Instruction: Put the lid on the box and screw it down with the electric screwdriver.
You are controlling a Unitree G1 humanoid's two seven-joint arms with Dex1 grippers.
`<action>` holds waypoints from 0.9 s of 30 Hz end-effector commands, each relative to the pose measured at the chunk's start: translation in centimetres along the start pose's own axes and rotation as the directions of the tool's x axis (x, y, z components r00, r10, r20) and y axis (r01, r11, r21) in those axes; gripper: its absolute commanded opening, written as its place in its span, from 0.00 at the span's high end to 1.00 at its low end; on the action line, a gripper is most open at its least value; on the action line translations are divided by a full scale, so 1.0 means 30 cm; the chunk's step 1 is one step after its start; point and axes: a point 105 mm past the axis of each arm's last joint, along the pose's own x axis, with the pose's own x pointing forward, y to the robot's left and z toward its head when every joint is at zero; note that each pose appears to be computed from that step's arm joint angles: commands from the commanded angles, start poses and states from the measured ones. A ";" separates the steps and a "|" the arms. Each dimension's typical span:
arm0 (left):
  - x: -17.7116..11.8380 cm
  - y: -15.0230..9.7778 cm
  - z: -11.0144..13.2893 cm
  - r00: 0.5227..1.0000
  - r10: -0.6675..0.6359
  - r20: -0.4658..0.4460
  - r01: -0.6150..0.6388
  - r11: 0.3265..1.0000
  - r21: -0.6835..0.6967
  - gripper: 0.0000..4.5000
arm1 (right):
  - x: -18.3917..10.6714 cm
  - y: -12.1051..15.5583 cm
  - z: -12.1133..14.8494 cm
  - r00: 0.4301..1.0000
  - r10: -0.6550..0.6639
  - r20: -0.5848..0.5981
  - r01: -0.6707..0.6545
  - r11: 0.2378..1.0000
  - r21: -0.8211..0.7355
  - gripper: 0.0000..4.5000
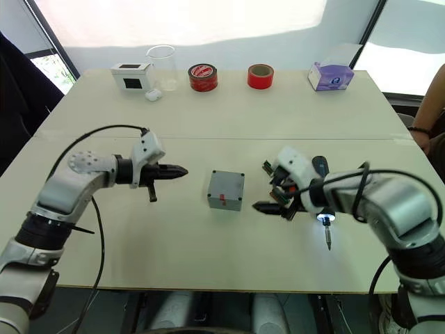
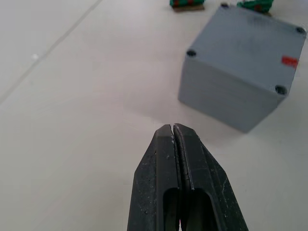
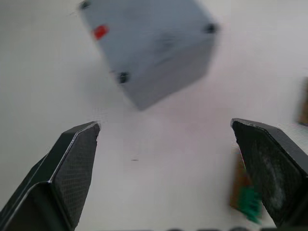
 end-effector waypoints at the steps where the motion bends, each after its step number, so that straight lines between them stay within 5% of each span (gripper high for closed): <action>1: 0.039 -0.015 0.007 1.000 0.011 -0.015 -0.010 0.999 0.042 1.00 | 0.054 0.015 0.014 1.000 0.007 0.018 -0.005 0.995 -0.097 0.01; 9: 0.100 -0.056 0.024 0.999 -0.043 -0.002 0.043 0.997 0.058 1.00 | 0.112 0.018 0.004 0.999 0.032 0.003 -0.032 0.994 -0.100 0.01; 16: 0.184 -0.022 0.069 0.999 -0.051 -0.002 0.051 0.993 0.109 1.00 | 0.105 0.110 0.060 0.982 0.174 0.076 -0.170 0.984 -0.053 0.01; 20: 0.167 -0.003 0.057 0.999 -0.041 -0.022 0.043 0.993 0.111 1.00 | 0.091 0.102 0.080 0.980 0.154 0.123 -0.155 0.988 -0.005 0.01; 27: 0.058 -0.009 -0.008 0.993 -0.041 -0.110 0.054 0.991 0.124 1.00 | 0.025 0.016 0.018 0.999 0.038 0.006 -0.036 0.990 -0.138 0.01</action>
